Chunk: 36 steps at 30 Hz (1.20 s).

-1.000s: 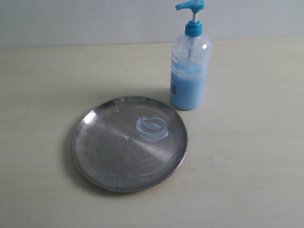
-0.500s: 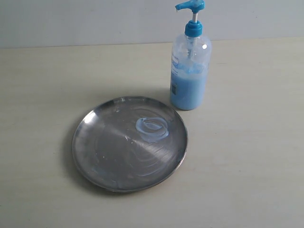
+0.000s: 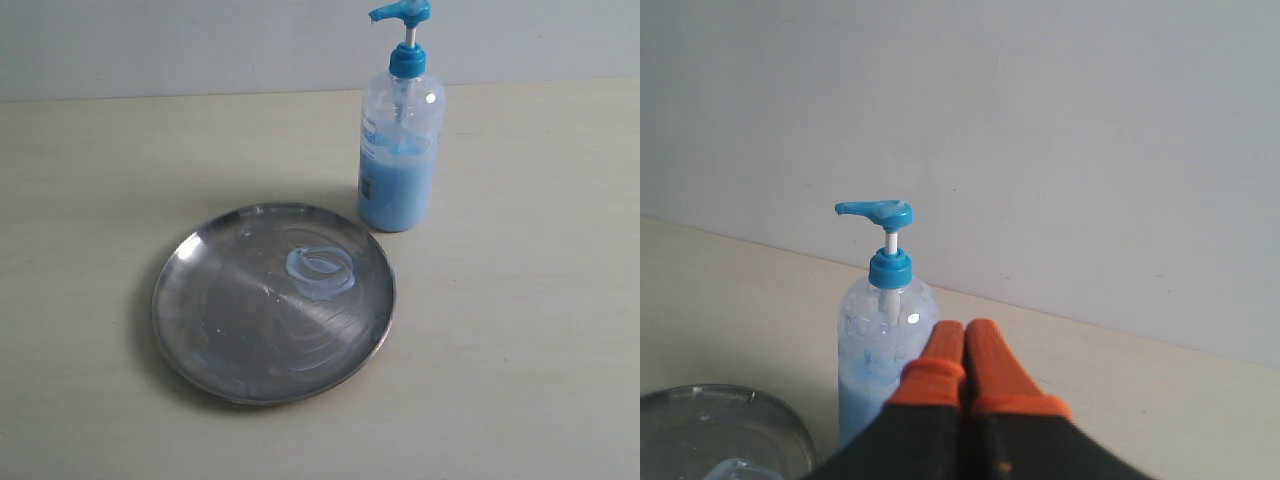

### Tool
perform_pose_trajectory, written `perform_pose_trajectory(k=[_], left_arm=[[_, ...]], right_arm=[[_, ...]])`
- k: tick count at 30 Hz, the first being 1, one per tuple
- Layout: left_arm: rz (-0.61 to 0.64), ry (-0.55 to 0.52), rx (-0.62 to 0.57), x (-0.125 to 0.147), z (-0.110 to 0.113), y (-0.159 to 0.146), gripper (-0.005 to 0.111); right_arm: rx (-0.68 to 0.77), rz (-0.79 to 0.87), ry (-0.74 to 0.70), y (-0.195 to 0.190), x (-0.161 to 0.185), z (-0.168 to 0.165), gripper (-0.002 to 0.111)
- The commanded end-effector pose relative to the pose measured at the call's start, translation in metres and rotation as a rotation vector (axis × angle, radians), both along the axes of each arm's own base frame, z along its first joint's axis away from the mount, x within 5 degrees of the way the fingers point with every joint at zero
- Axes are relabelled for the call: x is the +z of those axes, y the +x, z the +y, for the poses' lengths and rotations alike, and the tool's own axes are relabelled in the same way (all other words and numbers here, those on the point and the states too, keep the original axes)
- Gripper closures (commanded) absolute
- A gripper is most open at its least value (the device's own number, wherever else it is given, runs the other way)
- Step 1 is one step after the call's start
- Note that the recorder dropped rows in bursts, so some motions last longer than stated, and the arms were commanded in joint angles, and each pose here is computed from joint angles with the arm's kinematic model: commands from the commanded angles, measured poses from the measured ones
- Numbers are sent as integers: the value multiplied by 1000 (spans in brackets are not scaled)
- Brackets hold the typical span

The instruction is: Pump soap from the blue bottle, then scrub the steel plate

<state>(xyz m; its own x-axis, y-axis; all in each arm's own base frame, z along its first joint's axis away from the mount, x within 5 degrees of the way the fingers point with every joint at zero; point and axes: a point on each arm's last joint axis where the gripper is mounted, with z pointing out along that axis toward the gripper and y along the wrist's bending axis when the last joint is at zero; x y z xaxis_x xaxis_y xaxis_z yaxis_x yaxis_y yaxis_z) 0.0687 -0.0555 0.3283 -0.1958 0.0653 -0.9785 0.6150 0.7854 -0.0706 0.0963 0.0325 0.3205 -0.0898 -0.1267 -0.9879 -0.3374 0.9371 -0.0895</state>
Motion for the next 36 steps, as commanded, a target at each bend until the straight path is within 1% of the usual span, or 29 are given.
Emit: perform_pose_trajectory(k=[1, 6, 10, 14, 19, 25, 36], left_arm=[[-72, -68, 89, -10, 10, -2, 107], [-110, -116, 205, -28, 21, -3, 107], [-184, -137, 285, -41, 29, -6, 107], [-250, -122, 346, -56, 35, -10, 107], [-279, -108, 406, -71, 41, -15, 107], [-288, -108, 460, -87, 45, -18, 107], [-214, -38, 463, -121, 44, -14, 107]], right_arm=[[-2, -11, 1, -1, 0, -1, 108], [-2, -11, 1, -1, 0, -1, 108], [-2, -11, 1, -1, 0, -1, 108], [-2, -11, 1, -1, 0, -1, 108], [-2, -12, -1, -1, 0, -1, 108], [-2, -12, -1, -1, 0, -1, 108], [-2, -12, 0, -1, 0, -1, 108]])
